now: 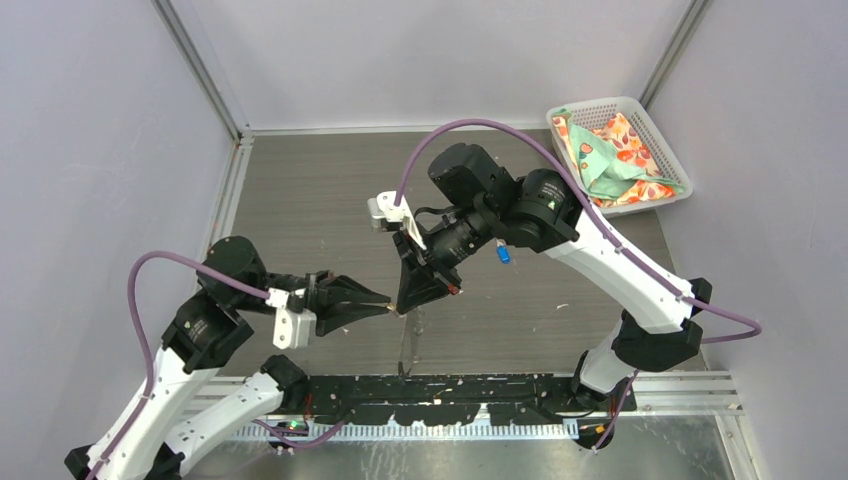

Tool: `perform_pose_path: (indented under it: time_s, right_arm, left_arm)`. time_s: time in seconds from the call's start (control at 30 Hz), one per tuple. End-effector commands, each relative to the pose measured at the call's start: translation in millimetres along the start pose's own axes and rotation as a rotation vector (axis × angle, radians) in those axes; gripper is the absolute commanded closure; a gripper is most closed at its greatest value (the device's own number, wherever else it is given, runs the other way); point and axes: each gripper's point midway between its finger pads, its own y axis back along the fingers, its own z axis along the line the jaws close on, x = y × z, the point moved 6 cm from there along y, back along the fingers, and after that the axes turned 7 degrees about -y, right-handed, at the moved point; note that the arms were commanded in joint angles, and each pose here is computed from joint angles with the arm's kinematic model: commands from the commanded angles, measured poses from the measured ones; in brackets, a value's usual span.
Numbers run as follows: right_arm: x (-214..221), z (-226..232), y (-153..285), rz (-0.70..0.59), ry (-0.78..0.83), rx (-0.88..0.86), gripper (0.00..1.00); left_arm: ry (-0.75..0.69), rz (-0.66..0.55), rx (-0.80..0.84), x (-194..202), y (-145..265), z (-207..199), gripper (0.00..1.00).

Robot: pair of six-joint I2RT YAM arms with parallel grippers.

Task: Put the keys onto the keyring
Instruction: Adjust the key on the keyring.

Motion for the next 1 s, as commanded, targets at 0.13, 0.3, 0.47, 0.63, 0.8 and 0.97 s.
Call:
perform_pose_path:
  time_s: [0.13, 0.3, 0.47, 0.63, 0.8, 0.97]
  right_arm:
    - [-12.9, 1.4, 7.0, -0.068, 0.039, 0.052, 0.99]
    - [-15.6, -2.3, 7.0, -0.100, 0.046, 0.089, 0.99]
    - [-17.2, -3.3, 9.1, -0.131, 0.054, 0.121, 0.99]
    - [-22.2, -2.7, 14.7, -0.192, 0.067, 0.168, 0.99]
    - [-28.0, -0.5, 22.0, -0.310, 0.088, 0.217, 0.99]
    - [-32.6, 2.0, 24.2, -0.432, 0.090, 0.220, 0.99]
  left_arm:
    - [-0.067, -0.016, -0.008, -2.8, 2.7, -4.6, 0.86]
    - [-0.079, -0.024, -0.008, -2.8, 2.4, -5.0, 0.94]
    - [-0.083, -0.027, -0.009, -2.9, 2.6, -6.0, 0.97]
    - [-0.079, -0.025, -0.009, -1.6, 2.8, -7.4, 0.99]
    - [-0.098, -0.014, -0.031, 1.4, 3.6, -6.8, 0.99]
    - [-0.113, -0.026, -0.051, 0.5, 3.3, -4.8, 0.99]
